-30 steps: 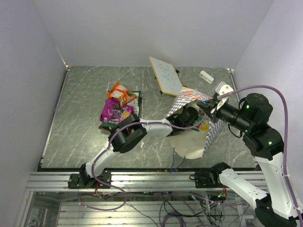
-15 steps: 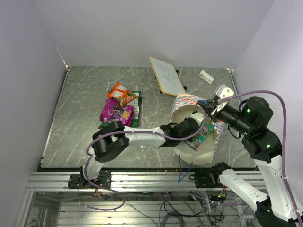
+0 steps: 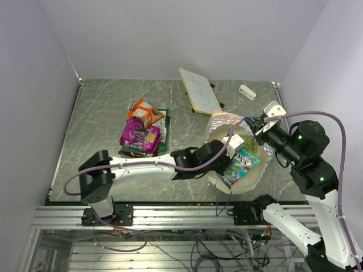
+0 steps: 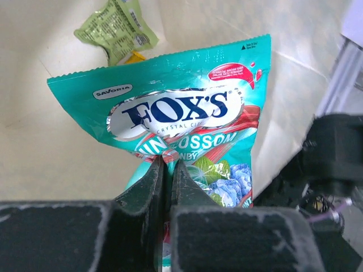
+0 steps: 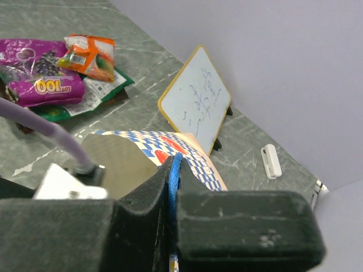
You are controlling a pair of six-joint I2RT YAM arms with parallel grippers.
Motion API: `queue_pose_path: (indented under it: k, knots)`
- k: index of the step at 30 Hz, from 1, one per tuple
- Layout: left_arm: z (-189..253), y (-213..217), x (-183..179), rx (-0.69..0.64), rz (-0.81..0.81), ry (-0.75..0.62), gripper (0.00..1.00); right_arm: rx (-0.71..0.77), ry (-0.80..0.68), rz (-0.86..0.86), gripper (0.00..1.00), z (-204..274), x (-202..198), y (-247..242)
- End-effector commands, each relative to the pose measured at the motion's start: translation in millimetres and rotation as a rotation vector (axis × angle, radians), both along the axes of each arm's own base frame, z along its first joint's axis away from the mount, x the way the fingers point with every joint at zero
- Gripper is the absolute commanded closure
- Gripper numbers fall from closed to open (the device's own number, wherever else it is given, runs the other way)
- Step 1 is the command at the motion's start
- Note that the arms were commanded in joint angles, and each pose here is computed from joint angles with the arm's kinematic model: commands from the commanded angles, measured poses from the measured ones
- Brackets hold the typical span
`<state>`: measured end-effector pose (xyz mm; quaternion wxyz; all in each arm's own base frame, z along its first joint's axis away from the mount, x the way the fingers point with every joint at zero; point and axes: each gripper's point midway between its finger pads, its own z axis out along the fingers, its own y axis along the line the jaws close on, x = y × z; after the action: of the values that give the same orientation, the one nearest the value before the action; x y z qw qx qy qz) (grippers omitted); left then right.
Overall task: Take the snacks out of the paper bag
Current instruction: Take out the snack from the paper bag, then place the snack at the center of the board.
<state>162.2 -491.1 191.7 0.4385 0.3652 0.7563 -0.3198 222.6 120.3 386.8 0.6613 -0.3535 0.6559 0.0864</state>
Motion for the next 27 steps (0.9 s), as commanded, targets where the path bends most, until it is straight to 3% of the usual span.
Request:
queue_pose_path:
  k: [1, 7, 15, 21, 27]
  knots:
    - [30.3, 22.4, -24.0, -0.034, -0.097, 0.000, 0.93, 0.042, -0.047, -0.072, 1.00, 12.7, 4.0, -10.5]
    - [62.0, 63.7, -35.9, -0.015, -0.094, 0.016, 0.93, 0.063, -0.041, -0.138, 1.00, 9.4, 6.6, -20.7]
    - [150.2, 142.2, -17.3, -0.039, 0.136, -0.045, 0.93, 0.112, 0.040, -0.215, 1.00, 6.5, 14.1, -26.7]
    - [184.6, 206.8, 18.5, -0.087, 0.433, -0.123, 0.93, 0.136, 0.064, -0.214, 1.00, 4.9, 11.3, -25.5]
    - [198.9, 288.2, 70.0, -0.074, 0.943, -0.163, 0.93, 0.144, 0.074, -0.206, 1.00, 9.3, 8.8, -24.2]
